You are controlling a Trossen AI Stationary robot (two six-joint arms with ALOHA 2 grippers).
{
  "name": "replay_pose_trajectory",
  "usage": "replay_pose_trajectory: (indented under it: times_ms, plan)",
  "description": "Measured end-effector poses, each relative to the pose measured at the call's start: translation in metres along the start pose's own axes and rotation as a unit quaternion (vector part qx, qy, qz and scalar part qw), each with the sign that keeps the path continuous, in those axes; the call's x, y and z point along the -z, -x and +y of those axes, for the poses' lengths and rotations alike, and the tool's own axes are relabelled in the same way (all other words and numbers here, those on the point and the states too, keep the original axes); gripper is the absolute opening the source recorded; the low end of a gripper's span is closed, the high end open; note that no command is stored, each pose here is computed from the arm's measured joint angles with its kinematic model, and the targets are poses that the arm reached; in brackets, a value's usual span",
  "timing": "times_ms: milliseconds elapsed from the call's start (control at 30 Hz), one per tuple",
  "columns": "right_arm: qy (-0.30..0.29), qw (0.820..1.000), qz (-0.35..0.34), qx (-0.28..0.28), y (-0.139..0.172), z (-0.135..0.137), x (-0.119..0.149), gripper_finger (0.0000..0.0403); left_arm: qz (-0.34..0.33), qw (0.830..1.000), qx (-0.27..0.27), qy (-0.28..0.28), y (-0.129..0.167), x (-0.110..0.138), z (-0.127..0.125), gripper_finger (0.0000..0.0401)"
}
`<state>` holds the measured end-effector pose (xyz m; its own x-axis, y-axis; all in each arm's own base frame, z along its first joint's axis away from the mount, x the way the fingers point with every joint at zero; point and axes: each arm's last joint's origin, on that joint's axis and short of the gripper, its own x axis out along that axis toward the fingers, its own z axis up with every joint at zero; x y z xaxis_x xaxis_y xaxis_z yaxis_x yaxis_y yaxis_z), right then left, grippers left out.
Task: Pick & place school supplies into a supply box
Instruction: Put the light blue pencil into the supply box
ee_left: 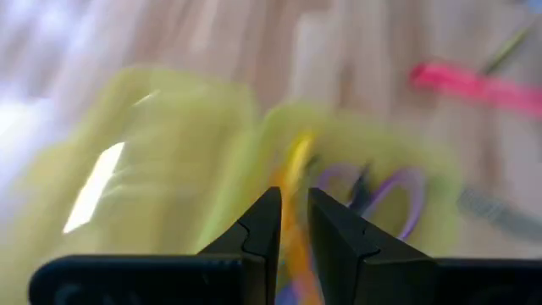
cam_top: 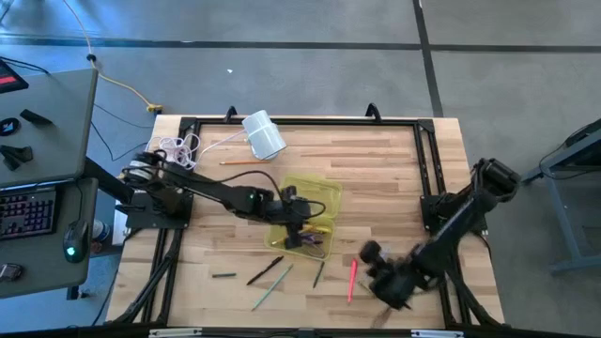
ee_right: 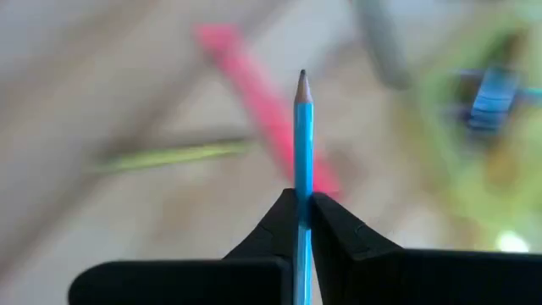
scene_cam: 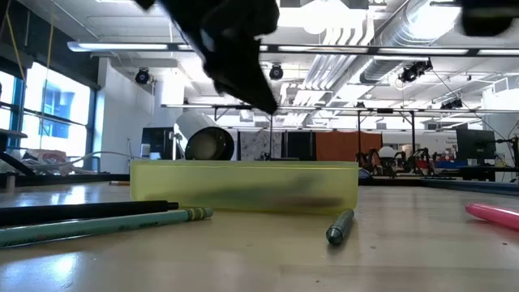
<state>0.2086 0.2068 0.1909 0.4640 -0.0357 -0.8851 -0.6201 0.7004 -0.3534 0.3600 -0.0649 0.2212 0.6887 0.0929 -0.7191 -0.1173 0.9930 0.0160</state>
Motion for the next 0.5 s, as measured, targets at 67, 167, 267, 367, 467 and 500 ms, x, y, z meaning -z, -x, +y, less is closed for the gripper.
replay_pose_trajectory:
  times_ms: [67,167,267,367,467,500]
  plan:
    - [-0.009,0.999,0.014,0.027,-0.002,-0.021,-0.002,0.0008,0.029,0.999,-0.033,-0.023,0.016,-0.011,0.003,0.0097]
    - [-0.027,0.998,0.020,0.055,-0.007,-0.055,-0.004,0.0003,0.070,0.992,-0.089,-0.052,0.045,-0.023,0.010,0.0097]
    - [-0.065,0.996,0.014,0.061,-0.012,-0.091,-0.002,0.0003,0.091,0.984,-0.140,-0.069,0.075,-0.033,0.017,0.0097]
    - [-0.156,0.981,-0.054,0.099,-0.020,-0.130,-0.004,0.0003,0.084,0.981,-0.167,-0.058,0.107,-0.042,0.024,0.0097]
    - [-0.238,0.952,-0.141,0.133,-0.023,-0.164,-0.009,0.0002,0.072,0.978,-0.190,-0.046,0.134,-0.044,0.032,0.0097]
    - [-0.251,0.944,-0.166,0.137,-0.024,-0.173,-0.009,0.0002,0.074,0.976,-0.201,-0.046,0.140,-0.042,0.034,0.0097]
